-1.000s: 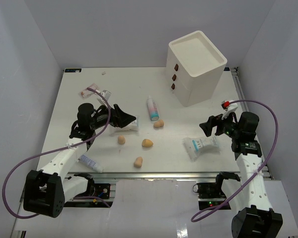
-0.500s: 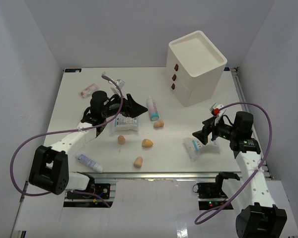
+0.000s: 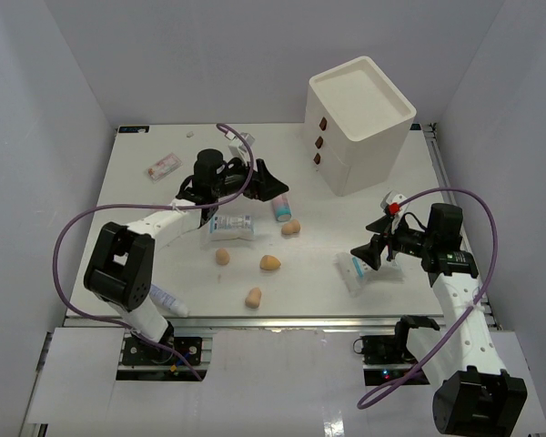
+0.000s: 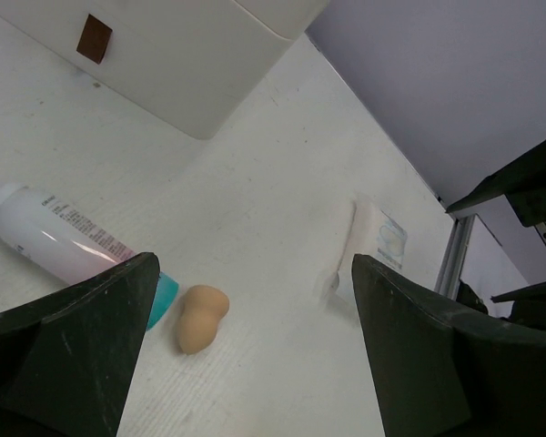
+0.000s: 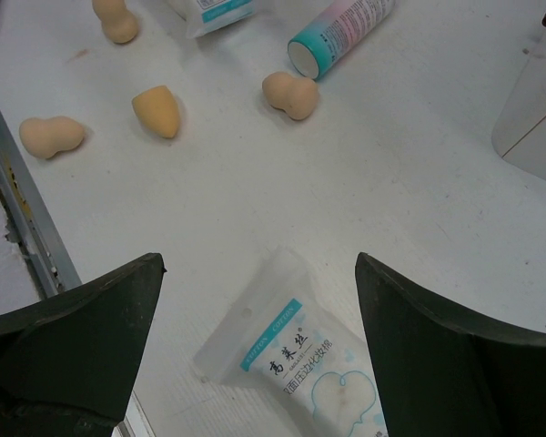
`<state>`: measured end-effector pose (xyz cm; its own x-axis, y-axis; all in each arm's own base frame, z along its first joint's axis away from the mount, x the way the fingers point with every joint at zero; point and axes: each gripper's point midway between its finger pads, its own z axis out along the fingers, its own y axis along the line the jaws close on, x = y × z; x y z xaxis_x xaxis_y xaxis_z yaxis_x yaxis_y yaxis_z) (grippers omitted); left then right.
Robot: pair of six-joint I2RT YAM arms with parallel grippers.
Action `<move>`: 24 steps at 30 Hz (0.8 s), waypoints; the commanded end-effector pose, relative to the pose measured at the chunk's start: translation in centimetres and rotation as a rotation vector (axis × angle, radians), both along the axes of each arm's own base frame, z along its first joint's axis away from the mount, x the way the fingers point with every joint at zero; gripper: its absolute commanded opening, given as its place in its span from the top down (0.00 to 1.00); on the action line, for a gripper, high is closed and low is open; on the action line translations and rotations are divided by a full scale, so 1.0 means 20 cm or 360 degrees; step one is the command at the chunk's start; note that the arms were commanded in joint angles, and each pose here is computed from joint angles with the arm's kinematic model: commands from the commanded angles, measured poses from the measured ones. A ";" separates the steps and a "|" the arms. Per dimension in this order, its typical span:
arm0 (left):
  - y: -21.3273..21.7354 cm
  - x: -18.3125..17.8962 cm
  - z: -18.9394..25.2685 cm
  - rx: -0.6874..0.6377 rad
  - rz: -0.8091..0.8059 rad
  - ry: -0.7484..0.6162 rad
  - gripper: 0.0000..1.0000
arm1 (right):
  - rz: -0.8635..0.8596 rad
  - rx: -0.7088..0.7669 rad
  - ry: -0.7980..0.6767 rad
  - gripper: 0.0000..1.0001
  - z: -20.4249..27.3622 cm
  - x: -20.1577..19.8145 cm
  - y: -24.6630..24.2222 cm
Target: Organize the makeup
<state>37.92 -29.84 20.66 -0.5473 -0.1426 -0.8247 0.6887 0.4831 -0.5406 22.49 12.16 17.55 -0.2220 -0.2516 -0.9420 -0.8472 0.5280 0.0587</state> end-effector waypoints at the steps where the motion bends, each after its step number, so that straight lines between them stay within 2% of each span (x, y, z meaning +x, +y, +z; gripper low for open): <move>1: -0.04 0.13 0.18 -0.0031 0.0018 -0.0302 0.02 | 0.0107 0.0038 -0.0105 0.07 0.12 -0.01 0.04; 9: -0.20 0.36 0.12 -0.0038 -0.0080 -0.0336 0.02 | 0.0108 0.0042 -0.0111 0.06 0.12 -0.01 0.04; 17: -0.38 0.60 0.19 -0.0041 -0.0031 -0.0603 0.02 | 0.0119 0.0044 -0.0105 0.06 0.12 -0.01 0.05; 24: -0.46 0.80 0.14 -0.0072 0.0049 -0.0745 0.11 | 0.0134 0.0041 -0.0102 0.06 0.12 -0.01 0.06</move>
